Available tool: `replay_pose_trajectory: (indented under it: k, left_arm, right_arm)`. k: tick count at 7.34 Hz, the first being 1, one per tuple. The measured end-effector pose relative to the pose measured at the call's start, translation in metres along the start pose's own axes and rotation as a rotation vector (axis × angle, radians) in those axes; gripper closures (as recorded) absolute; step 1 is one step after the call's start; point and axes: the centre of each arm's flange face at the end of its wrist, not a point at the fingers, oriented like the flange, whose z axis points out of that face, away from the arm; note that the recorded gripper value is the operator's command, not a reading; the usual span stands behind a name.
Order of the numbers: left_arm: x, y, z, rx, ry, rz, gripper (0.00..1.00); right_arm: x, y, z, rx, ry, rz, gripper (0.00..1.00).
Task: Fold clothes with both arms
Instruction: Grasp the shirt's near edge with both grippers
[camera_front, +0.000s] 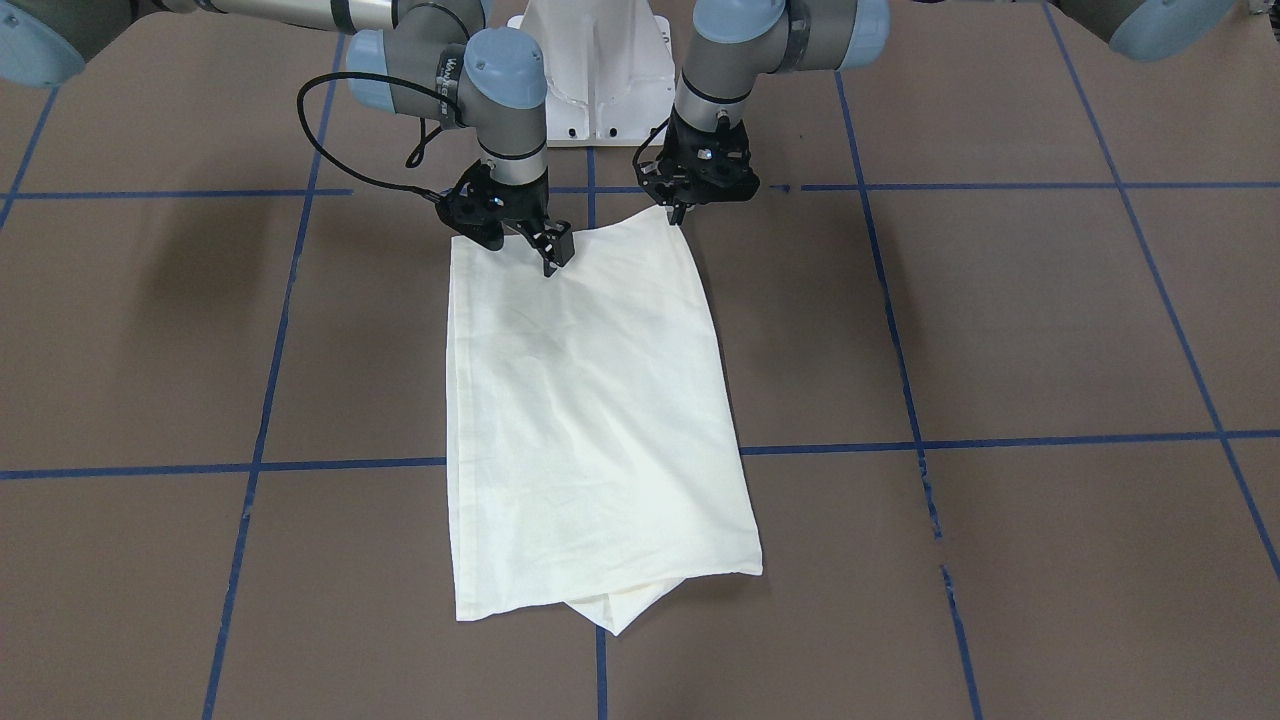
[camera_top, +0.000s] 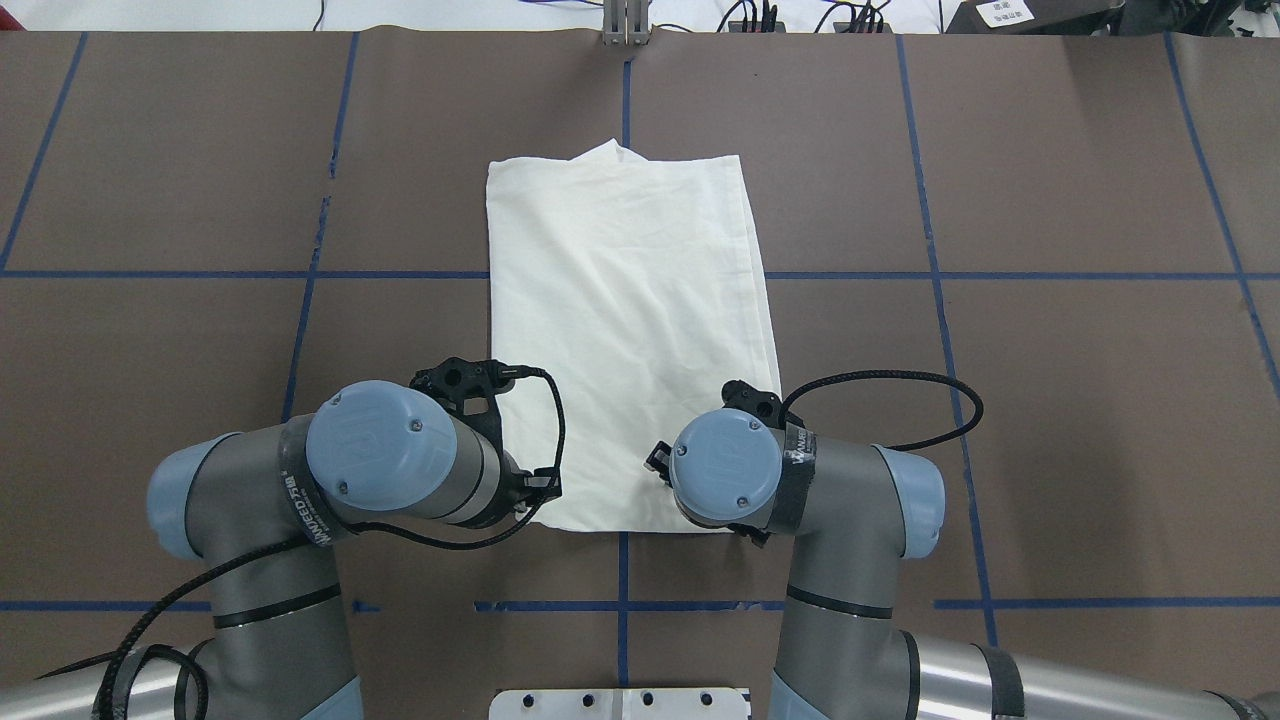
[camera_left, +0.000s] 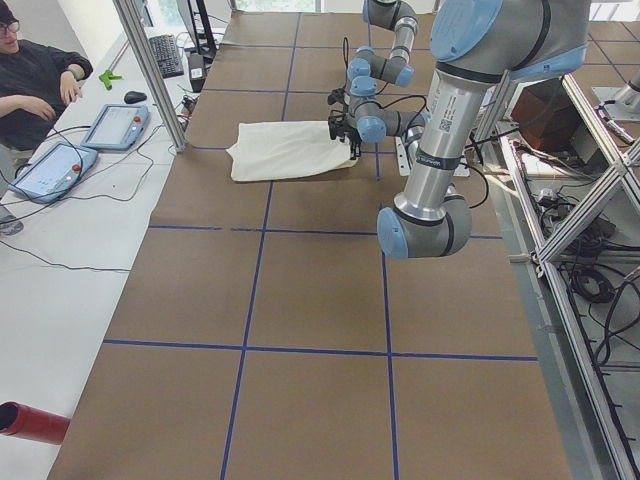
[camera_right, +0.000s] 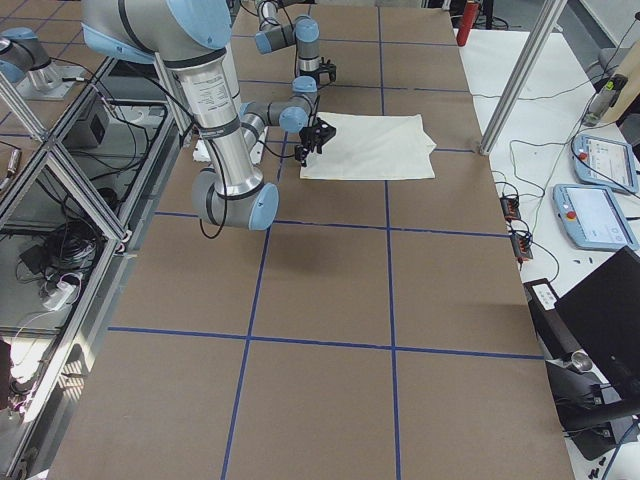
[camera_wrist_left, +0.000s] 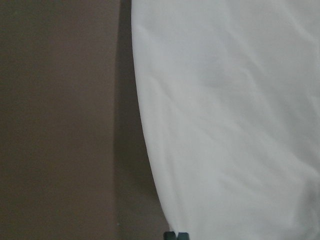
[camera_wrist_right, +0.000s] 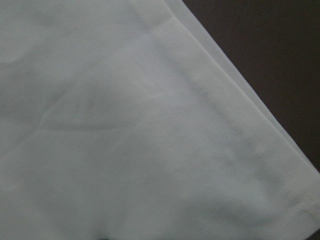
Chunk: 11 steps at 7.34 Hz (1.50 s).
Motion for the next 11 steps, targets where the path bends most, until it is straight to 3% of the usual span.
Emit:
replay_pose_trajectory:
  k: [4, 5, 6, 7, 9, 11]
  left_arm:
    - [0.0015, 0.0000, -0.0008, 0.000, 0.003, 0.000, 1.00]
    - [0.0032, 0.0001, -0.0019, 0.001, 0.006, 0.000, 1.00]
    - [0.0046, 0.0001, -0.0028, 0.001, 0.009, 0.001, 1.00]
    - [0.0054, 0.0002, -0.0032, 0.001, 0.010, 0.000, 1.00]
    - [0.0062, 0.0002, -0.0037, 0.001, 0.011, 0.000, 1.00]
    - [0.0073, 0.0002, -0.0041, 0.001, 0.013, 0.001, 1.00]
  right_arm:
    - [0.0001, 0.0122, -0.0001, -0.004, -0.004, 0.012, 0.00]
    - [-0.0003, 0.0129, -0.0004, -0.005, -0.004, 0.012, 0.25]
    - [-0.0007, 0.0133, -0.0014, -0.007, -0.005, 0.013, 0.56]
    - [-0.0015, 0.0133, -0.0037, -0.008, -0.010, 0.017, 0.76]
    - [-0.0020, 0.0113, -0.0046, -0.009, -0.010, 0.022, 0.95]
    - [-0.0066, 0.0055, -0.0092, -0.008, -0.018, 0.028, 1.00]
